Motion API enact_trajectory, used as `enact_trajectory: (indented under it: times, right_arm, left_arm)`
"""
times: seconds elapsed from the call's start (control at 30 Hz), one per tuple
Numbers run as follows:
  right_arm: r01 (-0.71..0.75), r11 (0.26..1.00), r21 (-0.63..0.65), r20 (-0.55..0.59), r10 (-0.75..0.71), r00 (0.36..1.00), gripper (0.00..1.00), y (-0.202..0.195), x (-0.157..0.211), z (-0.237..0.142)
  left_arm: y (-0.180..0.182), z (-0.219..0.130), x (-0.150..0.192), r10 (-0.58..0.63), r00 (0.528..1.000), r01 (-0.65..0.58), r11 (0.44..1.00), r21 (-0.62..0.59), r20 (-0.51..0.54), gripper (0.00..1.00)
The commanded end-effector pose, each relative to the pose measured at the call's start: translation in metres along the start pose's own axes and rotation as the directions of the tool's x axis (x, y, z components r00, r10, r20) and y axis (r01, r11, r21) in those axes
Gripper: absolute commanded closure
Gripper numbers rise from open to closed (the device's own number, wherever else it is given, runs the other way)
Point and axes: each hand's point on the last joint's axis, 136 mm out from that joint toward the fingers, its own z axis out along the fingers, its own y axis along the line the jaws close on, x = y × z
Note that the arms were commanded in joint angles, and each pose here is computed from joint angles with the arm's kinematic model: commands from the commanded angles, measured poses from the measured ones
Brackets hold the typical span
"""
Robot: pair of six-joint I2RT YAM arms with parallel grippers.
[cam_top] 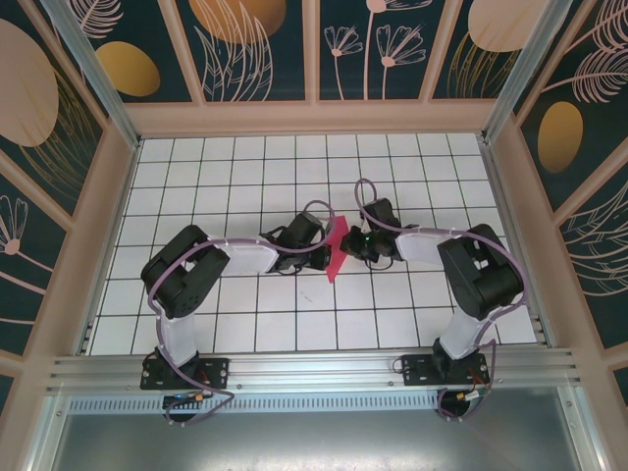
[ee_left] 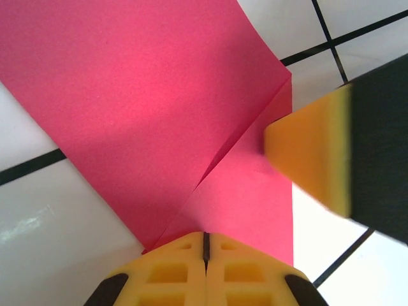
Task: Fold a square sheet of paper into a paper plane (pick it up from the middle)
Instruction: Third fold the triangle at the center of the table.
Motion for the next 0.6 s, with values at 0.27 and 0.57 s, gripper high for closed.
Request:
enact_trajectory:
  times: [0.27, 0.57]
  right_arm:
    - [0.018, 0.997, -0.078, 0.045, -0.014, 0.999, 0.87, 0.013, -0.007, -0.021]
    - [-0.043, 0.999, 0.034, -0.007, 0.043, 0.999, 0.89, -0.034, 0.017, 0.001]
  left_arm:
    - [-0.002, -0.004, 0.051, -0.094, 0.988, 0.100, 0.994, 0.049, -0.124, 0.97]
    - [-0.002, -0.009, 0.061, -0.082, 0.987, 0.088, 0.995, 0.041, -0.139, 0.97]
